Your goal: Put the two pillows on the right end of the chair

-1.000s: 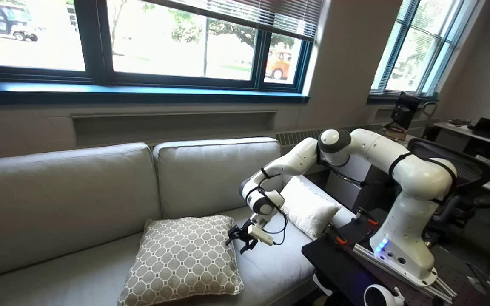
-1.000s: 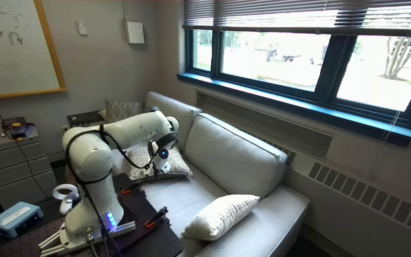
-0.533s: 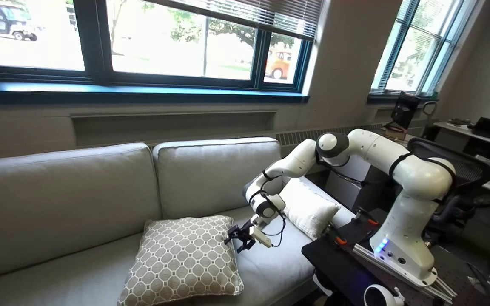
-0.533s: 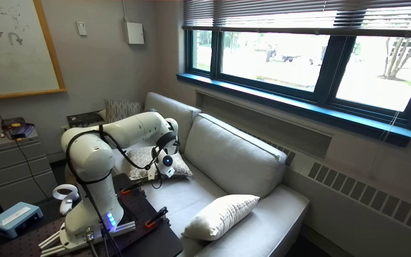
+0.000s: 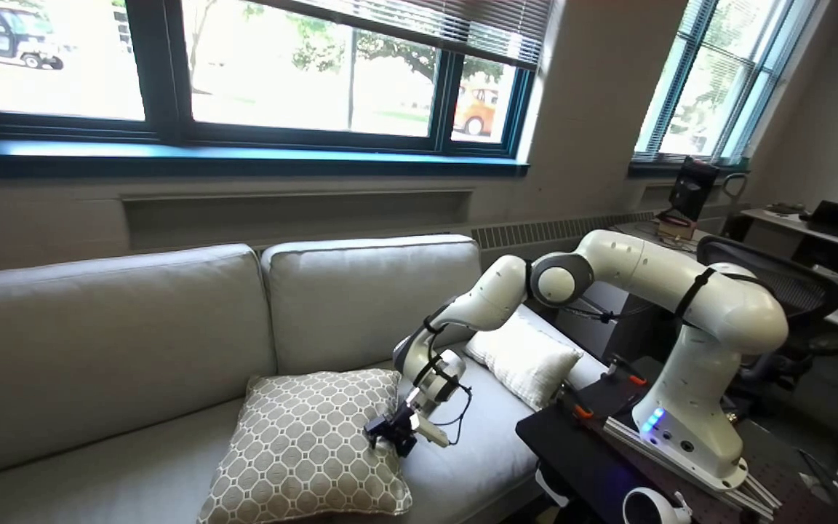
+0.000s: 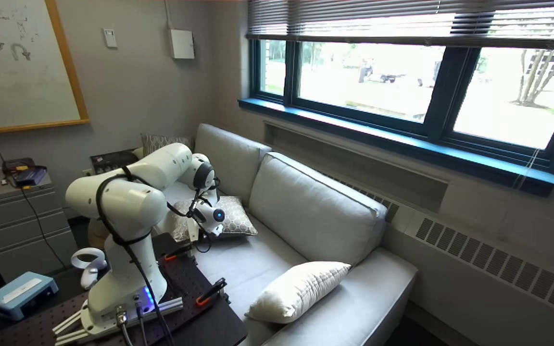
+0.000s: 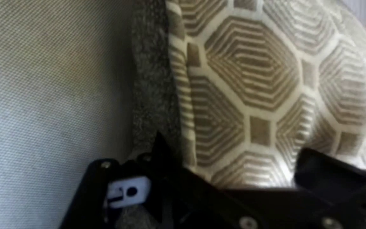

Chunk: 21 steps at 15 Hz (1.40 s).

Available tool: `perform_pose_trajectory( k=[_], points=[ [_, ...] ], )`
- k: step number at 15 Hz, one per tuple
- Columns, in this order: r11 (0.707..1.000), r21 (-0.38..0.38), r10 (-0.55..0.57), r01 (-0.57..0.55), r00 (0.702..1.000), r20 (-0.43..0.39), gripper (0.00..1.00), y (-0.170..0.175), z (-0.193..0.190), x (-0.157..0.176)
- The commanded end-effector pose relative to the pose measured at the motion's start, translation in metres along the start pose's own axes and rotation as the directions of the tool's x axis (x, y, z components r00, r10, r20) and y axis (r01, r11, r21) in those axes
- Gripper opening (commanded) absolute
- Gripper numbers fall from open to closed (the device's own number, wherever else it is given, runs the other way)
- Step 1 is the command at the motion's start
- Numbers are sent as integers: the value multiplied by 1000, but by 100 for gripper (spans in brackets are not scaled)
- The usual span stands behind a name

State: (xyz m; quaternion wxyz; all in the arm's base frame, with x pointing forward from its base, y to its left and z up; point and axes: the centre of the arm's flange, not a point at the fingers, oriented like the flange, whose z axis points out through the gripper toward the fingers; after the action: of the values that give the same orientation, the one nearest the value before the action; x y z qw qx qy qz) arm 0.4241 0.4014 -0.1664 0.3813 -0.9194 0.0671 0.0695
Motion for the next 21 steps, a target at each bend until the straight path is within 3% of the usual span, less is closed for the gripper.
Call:
perform_pose_trajectory(
  k=[1, 6, 10, 12, 14, 18, 21],
  points=[
    [999, 28, -44, 42, 997, 66, 73, -21, 58, 30],
    [998, 15, -68, 67, 995, 70, 39, -30, 29, 16],
    [997, 25, -77, 75, 995, 65, 11, -41, 6, -17],
    [998, 32, -65, 63, 994, 83, 1, -50, -7, -42],
    [999, 24, -46, 43, 992, 114, 0, -62, -19, -73],
    [993, 28, -115, 112, 982, 152, 0, -90, -30, -125],
    [987, 28, -161, 158, 980, 118, 0, -110, -44, -165]
  ],
)
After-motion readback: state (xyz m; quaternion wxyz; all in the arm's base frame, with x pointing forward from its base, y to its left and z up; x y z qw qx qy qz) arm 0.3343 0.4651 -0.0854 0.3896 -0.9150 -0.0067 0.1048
